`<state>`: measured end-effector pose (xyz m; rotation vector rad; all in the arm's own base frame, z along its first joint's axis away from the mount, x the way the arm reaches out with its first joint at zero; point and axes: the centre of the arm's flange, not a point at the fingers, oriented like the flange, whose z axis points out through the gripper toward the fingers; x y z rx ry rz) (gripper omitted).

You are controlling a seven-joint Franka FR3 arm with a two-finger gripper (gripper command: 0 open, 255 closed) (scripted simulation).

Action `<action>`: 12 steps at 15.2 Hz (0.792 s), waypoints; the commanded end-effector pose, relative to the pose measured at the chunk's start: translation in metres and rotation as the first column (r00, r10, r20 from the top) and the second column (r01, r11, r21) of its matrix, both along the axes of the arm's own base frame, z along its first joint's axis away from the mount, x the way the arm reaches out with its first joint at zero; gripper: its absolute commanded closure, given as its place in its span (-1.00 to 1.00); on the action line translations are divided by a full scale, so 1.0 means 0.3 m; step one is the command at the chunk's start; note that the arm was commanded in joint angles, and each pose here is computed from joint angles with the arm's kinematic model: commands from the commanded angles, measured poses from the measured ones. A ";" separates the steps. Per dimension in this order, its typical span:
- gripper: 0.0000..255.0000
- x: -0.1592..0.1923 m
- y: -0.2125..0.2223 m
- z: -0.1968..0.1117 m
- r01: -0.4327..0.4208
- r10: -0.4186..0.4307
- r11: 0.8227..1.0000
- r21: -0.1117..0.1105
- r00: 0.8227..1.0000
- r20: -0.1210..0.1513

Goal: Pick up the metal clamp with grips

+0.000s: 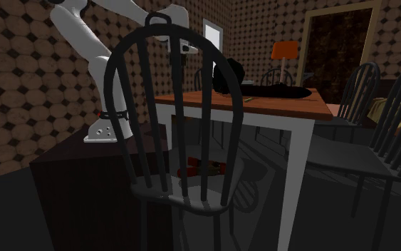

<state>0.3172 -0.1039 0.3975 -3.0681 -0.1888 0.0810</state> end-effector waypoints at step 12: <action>-1.00 0.080 -0.321 -0.451 -0.048 0.049 0.998 -0.037 0.998 0.035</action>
